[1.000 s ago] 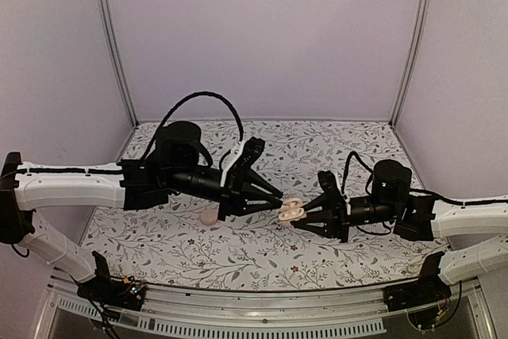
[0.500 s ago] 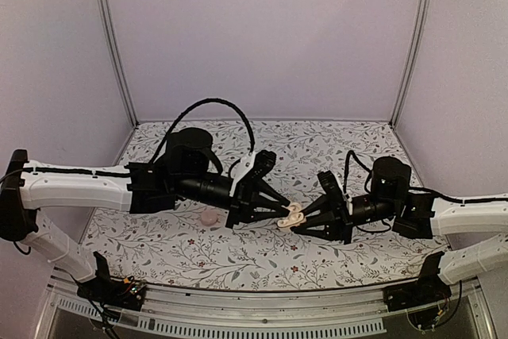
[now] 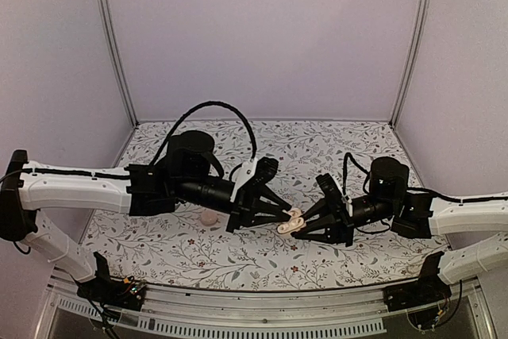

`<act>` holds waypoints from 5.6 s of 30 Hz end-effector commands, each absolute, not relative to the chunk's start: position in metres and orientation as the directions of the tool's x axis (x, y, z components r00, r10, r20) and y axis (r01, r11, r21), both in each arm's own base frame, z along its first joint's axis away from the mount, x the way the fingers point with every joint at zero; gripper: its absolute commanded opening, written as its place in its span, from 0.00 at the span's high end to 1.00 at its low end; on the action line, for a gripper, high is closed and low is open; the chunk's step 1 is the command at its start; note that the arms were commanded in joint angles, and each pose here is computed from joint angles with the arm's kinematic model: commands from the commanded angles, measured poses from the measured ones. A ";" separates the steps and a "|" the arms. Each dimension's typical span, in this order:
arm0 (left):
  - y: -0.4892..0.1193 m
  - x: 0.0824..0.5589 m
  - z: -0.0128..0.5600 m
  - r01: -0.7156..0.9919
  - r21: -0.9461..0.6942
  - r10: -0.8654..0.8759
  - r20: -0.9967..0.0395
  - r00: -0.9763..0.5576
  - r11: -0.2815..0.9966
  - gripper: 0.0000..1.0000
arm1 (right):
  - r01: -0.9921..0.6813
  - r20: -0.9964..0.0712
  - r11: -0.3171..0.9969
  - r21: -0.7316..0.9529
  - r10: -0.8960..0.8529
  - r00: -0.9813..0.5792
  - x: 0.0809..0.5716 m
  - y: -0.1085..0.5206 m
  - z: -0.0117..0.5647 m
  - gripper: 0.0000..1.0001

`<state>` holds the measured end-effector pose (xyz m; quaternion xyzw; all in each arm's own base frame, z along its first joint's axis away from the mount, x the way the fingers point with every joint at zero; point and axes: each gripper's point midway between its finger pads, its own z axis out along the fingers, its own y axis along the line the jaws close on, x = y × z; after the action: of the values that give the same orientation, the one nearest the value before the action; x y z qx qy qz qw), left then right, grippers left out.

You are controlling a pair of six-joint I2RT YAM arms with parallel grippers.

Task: Insert the wireless bluetooth earbuds into the charging case
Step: Place the left earbud in the left side groove of the charging case, then pick up the right earbud from the center of the board.

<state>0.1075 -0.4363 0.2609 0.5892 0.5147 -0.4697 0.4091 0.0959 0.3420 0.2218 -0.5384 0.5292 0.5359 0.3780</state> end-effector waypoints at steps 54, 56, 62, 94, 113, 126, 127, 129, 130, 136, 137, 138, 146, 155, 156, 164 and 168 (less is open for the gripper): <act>-0.431 0.069 0.271 0.957 0.114 0.245 -0.952 0.182 -0.268 0.87 | -0.920 -0.982 -0.348 0.182 -0.115 -0.151 0.070 0.346 0.267 0.82; -0.429 0.069 0.263 0.959 0.096 0.281 -0.944 0.172 -0.265 0.86 | -0.915 -0.982 -0.359 0.183 -0.115 -0.151 0.069 0.346 0.269 0.83; -0.433 0.076 0.261 0.966 0.100 0.304 -0.937 0.172 -0.238 0.78 | -0.908 -0.981 -0.374 0.189 -0.122 -0.154 0.067 0.347 0.270 0.83; -0.361 0.176 0.302 0.960 -0.098 0.141 -0.980 -0.139 0.264 0.51 | -0.979 -0.975 -0.023 0.203 -0.100 -0.200 0.129 0.340 0.242 0.83; -0.365 0.190 0.080 0.796 -0.221 0.563 -0.603 -0.566 0.563 0.63 | -0.958 -0.985 0.245 0.146 -0.054 -0.164 0.167 0.296 0.243 0.82; -0.383 0.198 0.051 0.582 -0.316 0.368 -0.532 -0.763 0.749 0.66 | -0.955 -0.983 0.255 0.149 -0.066 -0.171 0.168 0.294 0.237 0.82; -0.386 0.196 0.049 0.573 -0.324 0.361 -0.524 -0.771 0.753 0.66 | -0.956 -0.983 0.253 0.149 -0.066 -0.171 0.168 0.294 0.236 0.82; -0.390 0.196 0.045 0.561 -0.301 0.357 -0.525 -0.772 0.771 0.66 | -0.956 -0.983 0.251 0.151 -0.068 -0.173 0.168 0.295 0.236 0.82; -0.393 0.197 0.043 0.558 -0.291 0.359 -0.523 -0.773 0.777 0.66 | -0.956 -0.983 0.251 0.152 -0.067 -0.174 0.168 0.295 0.236 0.82; -0.393 0.203 0.031 0.518 -0.224 0.358 -0.503 -0.787 0.825 0.68 | -0.958 -0.983 0.246 0.151 -0.066 -0.172 0.166 0.294 0.237 0.82; -0.389 0.205 0.030 0.506 -0.205 0.353 -0.503 -0.789 0.838 0.68 | -0.958 -0.983 0.244 0.151 -0.065 -0.172 0.165 0.294 0.237 0.82; -0.385 0.207 0.029 0.492 -0.187 0.347 -0.503 -0.791 0.850 0.69 | -0.958 -0.983 0.242 0.150 -0.064 -0.170 0.165 0.294 0.238 0.82; -0.379 0.204 0.023 0.478 -0.163 0.348 -0.493 -0.797 0.863 0.68 | -0.961 -0.984 0.232 0.149 -0.065 -0.169 0.164 0.295 0.238 0.82; -0.374 0.207 0.008 0.487 -0.131 0.377 -0.473 -0.796 0.863 0.67 | -0.961 -0.983 0.231 0.153 -0.066 -0.173 0.164 0.295 0.237 0.82; -0.372 0.208 0.005 0.485 -0.125 0.380 -0.468 -0.798 0.866 0.67 | -0.961 -0.983 0.231 0.153 -0.065 -0.172 0.164 0.295 0.238 0.82; -0.356 0.221 0.006 0.505 -0.044 0.423 -0.487 -0.764 0.862 0.74 | -0.961 -0.983 0.232 0.151 -0.065 -0.170 0.164 0.295 0.238 0.82; -0.350 0.231 0.009 0.547 0.001 0.473 -0.503 -0.724 0.837 0.76 | -0.962 -0.983 0.228 0.153 -0.067 -0.172 0.164 0.295 0.237 0.82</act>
<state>0.2188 -0.3660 0.0122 0.2459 0.9329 -0.1080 0.2400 0.1636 0.2967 0.2367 -0.4176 0.6161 0.4591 0.4850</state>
